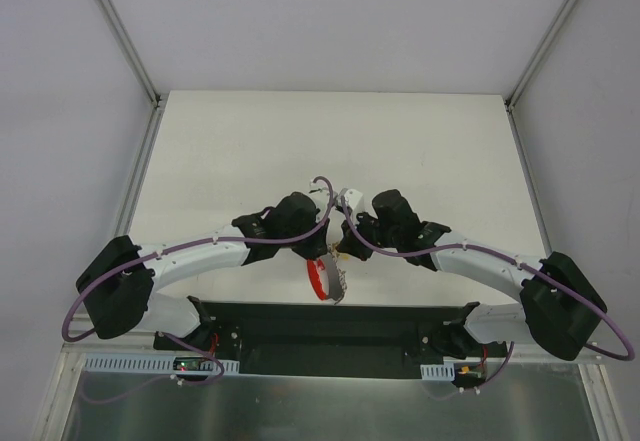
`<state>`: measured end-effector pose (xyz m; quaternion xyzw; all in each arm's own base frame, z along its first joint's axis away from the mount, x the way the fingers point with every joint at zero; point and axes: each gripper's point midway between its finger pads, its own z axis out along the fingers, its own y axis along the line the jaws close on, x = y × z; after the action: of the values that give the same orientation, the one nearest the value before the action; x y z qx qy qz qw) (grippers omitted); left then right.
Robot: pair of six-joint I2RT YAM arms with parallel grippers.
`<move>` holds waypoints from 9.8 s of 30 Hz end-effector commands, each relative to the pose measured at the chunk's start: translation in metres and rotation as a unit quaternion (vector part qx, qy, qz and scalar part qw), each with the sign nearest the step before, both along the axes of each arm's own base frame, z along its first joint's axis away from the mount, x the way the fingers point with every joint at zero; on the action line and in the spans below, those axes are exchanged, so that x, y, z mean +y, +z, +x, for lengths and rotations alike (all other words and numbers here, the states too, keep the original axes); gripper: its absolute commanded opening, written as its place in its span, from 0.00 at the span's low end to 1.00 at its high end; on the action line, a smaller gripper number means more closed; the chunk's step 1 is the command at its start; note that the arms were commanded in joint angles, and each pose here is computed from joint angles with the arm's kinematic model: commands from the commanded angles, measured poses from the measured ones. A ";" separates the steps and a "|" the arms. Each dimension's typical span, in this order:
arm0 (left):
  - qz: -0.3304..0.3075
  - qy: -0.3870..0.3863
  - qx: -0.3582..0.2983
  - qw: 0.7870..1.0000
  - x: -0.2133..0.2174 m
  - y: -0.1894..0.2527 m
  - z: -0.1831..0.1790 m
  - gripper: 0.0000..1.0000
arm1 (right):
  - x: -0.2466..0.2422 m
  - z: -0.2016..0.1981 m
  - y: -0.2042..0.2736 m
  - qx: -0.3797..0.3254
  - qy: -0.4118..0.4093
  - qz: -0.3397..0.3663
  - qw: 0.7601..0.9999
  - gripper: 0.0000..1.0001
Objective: Put the keys on the keyring
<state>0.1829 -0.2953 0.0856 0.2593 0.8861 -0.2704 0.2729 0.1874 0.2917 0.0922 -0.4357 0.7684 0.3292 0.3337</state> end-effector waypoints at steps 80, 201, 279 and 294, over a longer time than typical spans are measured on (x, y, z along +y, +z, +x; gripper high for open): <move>-0.234 -0.121 -0.310 0.914 0.004 0.090 -0.014 0.63 | 0.006 0.001 0.107 -0.176 0.026 -0.026 0.984 0.01; -0.167 -0.079 -0.287 0.940 -0.017 0.142 0.012 0.00 | -0.017 0.024 0.101 -0.174 -0.179 -0.054 0.967 0.01; -0.237 0.066 -0.298 0.922 0.016 0.130 0.021 0.48 | -0.044 0.022 0.122 -0.185 -0.091 -0.014 0.978 0.01; -0.229 -0.132 -0.324 0.908 -0.016 0.127 -0.017 0.67 | -0.037 0.010 0.119 -0.176 -0.034 -0.027 0.983 0.01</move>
<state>0.1806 -0.2974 0.1887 0.3083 0.6796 -0.3717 0.5522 0.1975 0.2426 0.1781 -0.4517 0.7548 0.1921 0.4352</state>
